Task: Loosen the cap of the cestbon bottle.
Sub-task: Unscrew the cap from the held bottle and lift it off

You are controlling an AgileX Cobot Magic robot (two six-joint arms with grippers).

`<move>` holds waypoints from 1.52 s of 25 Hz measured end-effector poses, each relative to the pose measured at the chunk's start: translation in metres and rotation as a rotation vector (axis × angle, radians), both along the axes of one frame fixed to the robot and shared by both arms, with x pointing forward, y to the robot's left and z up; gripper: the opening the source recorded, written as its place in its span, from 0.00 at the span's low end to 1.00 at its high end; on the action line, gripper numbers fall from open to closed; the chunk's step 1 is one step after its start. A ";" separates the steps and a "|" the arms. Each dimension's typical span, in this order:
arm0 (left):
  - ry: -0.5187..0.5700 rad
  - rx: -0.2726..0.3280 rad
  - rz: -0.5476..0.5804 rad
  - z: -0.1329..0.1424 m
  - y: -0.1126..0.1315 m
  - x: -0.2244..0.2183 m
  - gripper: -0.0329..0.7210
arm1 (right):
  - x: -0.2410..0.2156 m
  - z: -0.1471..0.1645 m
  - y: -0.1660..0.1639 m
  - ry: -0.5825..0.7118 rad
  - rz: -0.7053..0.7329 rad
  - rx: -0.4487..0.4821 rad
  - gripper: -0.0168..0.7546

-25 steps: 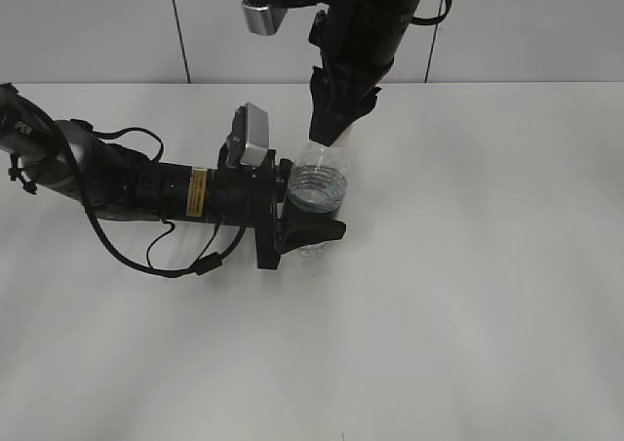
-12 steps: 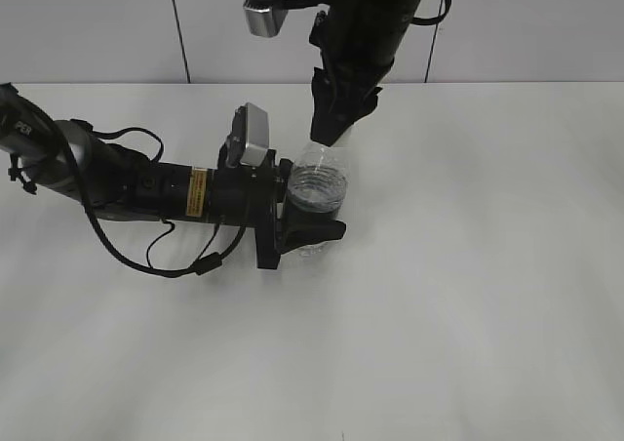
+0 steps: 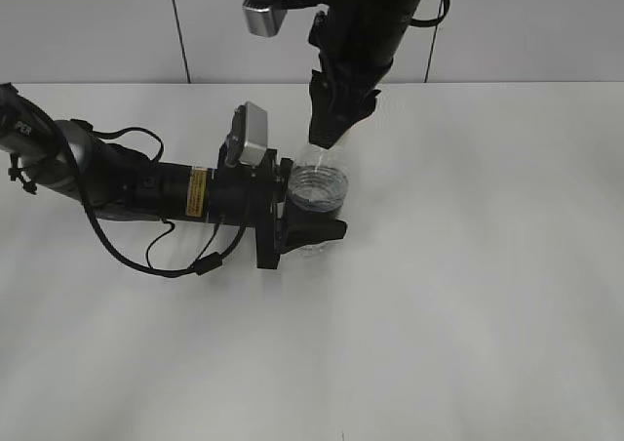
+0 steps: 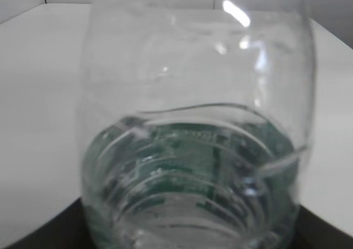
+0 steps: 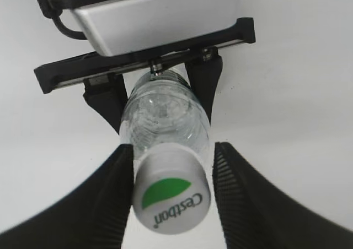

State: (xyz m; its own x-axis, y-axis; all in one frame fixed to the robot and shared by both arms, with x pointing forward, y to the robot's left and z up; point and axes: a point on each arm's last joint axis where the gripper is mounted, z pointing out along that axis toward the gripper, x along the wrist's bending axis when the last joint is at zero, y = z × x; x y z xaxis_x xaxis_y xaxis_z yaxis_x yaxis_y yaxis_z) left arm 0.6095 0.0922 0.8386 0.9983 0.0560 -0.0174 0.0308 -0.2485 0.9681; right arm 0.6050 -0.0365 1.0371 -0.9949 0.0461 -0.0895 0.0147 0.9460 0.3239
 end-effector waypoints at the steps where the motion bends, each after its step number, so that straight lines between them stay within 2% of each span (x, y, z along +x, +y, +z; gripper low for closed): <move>1: 0.000 -0.002 -0.001 0.000 0.000 0.000 0.59 | 0.000 0.000 0.000 0.003 0.000 0.004 0.50; 7: 0.000 -0.002 -0.002 0.000 0.000 0.000 0.59 | -0.001 0.001 0.002 0.015 -0.003 0.023 0.53; 13: 0.000 -0.002 -0.002 0.000 0.000 0.000 0.59 | -0.001 0.001 0.002 0.034 -0.049 0.031 0.60; 21: 0.001 -0.005 0.000 0.000 0.000 0.000 0.59 | -0.006 0.018 -0.001 0.045 -0.159 0.068 0.61; 28: 0.006 -0.023 0.020 0.002 0.000 0.002 0.59 | -0.008 0.026 -0.003 0.111 -0.400 0.098 0.62; 36: 0.008 -0.031 0.034 0.003 0.000 0.003 0.59 | -0.010 0.039 -0.011 0.218 -0.894 0.150 0.62; 38: 0.009 -0.033 0.038 0.003 0.000 0.003 0.59 | -0.010 0.040 -0.011 0.248 -0.980 0.164 0.62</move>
State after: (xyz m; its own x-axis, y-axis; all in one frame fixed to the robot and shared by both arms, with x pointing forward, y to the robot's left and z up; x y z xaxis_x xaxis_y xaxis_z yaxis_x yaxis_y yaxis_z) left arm 0.6127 0.0918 0.8414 0.9952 0.0935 -0.0288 0.0484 -0.2146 0.9755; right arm 0.5950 -0.0479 1.0769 -0.5032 0.8421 0.1941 0.8417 0.4269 0.3306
